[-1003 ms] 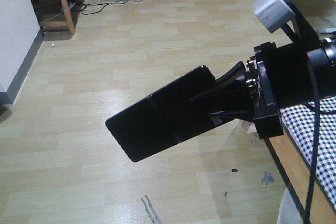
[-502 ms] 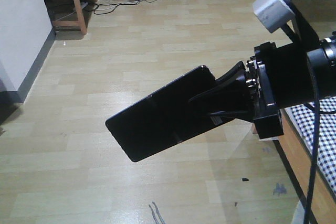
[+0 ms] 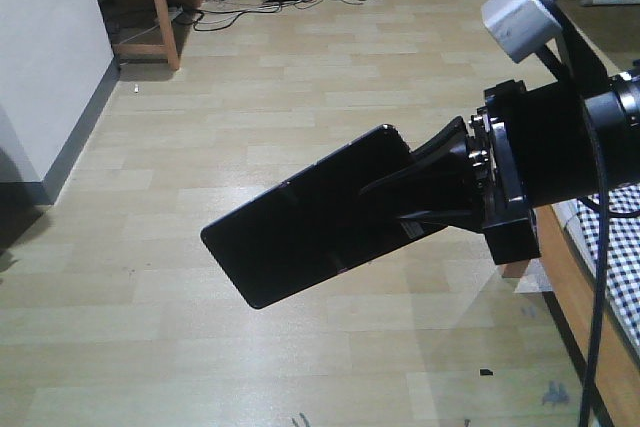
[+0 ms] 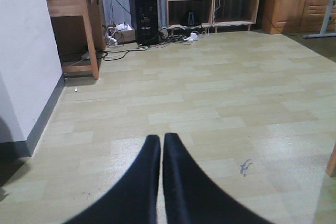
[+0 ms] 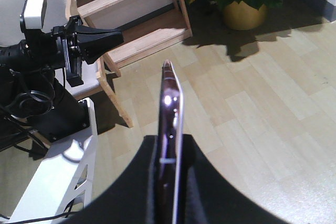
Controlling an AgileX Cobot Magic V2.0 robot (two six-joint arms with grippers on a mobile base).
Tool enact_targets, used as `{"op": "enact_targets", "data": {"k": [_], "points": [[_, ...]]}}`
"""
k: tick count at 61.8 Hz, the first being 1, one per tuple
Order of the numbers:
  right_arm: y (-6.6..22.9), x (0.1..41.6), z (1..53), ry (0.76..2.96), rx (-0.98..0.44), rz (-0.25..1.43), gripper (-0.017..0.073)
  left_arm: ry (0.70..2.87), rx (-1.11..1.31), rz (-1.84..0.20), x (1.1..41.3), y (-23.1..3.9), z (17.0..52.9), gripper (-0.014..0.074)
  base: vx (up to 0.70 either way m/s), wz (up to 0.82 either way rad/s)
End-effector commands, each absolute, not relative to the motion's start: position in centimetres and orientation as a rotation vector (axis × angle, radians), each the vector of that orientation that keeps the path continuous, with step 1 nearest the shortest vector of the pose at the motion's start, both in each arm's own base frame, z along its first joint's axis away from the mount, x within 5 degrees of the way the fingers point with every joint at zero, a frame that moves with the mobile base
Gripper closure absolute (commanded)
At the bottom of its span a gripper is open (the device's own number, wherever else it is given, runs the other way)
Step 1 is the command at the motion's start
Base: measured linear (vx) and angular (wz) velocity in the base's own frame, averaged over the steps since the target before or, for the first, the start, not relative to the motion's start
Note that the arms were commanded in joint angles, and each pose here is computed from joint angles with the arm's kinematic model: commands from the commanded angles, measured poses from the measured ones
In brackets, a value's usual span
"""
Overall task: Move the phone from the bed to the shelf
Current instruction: 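Keep the phone held in the right gripper while driving across the room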
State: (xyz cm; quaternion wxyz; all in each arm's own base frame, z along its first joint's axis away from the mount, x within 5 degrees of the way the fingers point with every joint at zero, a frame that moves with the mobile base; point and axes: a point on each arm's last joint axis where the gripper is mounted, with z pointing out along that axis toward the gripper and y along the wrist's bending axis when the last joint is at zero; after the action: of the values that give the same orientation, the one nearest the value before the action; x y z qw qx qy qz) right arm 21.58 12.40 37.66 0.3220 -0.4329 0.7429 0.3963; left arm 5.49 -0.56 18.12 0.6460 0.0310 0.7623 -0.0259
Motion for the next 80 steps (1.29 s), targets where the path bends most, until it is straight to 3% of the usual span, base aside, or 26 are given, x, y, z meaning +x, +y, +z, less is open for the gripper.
{"op": "enact_targets", "data": {"k": [1,80], "points": [[12.51,20.31,39.74,1.85,-1.139,1.135,0.0561,1.659,0.054,-0.066,5.56,-0.51,18.72,0.0593,0.18,0.02],[12.51,20.31,39.74,1.85,-1.139,1.135,0.0561,1.659,0.054,-0.066,5.56,-0.51,18.72,0.0593,0.25,-0.02]]}}
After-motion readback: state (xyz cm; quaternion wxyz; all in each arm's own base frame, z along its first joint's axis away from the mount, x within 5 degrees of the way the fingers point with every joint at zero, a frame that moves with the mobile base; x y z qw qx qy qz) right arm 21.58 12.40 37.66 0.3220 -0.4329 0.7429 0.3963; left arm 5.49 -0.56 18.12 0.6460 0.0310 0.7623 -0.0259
